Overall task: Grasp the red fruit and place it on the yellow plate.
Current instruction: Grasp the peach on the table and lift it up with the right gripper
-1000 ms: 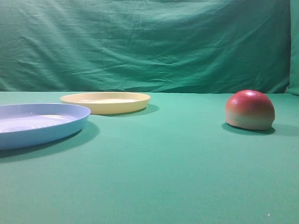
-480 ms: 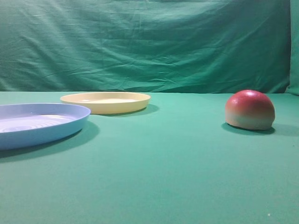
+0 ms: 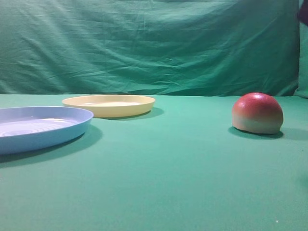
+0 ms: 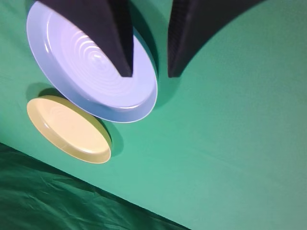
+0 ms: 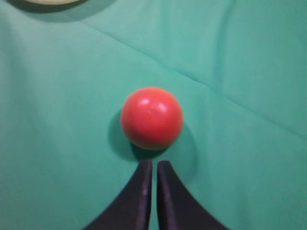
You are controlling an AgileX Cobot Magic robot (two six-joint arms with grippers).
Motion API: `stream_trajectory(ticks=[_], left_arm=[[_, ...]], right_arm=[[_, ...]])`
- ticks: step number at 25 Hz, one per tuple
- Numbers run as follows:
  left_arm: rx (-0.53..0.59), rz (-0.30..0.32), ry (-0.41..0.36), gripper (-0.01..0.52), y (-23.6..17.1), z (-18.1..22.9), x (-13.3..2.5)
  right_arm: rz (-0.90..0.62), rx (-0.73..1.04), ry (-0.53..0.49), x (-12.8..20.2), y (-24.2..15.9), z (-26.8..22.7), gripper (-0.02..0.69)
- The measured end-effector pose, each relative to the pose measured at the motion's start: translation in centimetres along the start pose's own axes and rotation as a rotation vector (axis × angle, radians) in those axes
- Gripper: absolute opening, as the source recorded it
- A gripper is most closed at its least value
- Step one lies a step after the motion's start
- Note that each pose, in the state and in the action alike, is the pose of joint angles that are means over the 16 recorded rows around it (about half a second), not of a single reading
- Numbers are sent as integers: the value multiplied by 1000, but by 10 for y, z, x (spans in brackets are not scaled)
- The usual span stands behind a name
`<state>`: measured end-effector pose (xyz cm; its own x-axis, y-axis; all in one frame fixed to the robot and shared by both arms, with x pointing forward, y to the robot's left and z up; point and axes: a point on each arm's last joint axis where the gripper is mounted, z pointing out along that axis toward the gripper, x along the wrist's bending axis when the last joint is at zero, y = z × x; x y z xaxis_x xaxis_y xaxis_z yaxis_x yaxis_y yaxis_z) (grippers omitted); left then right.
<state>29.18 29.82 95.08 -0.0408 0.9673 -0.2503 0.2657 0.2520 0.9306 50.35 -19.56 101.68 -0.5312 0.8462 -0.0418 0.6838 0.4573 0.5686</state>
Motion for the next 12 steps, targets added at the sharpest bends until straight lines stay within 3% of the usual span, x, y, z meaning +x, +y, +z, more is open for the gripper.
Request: stream_trajectory(ticks=[8,12], left_arm=[[0,0,0,157,0,0,0],[0,0,0,157,0,0,0]], right_arm=[[5,86,15,-5,6,46,538],[11,128,19,-6,1,69,629]])
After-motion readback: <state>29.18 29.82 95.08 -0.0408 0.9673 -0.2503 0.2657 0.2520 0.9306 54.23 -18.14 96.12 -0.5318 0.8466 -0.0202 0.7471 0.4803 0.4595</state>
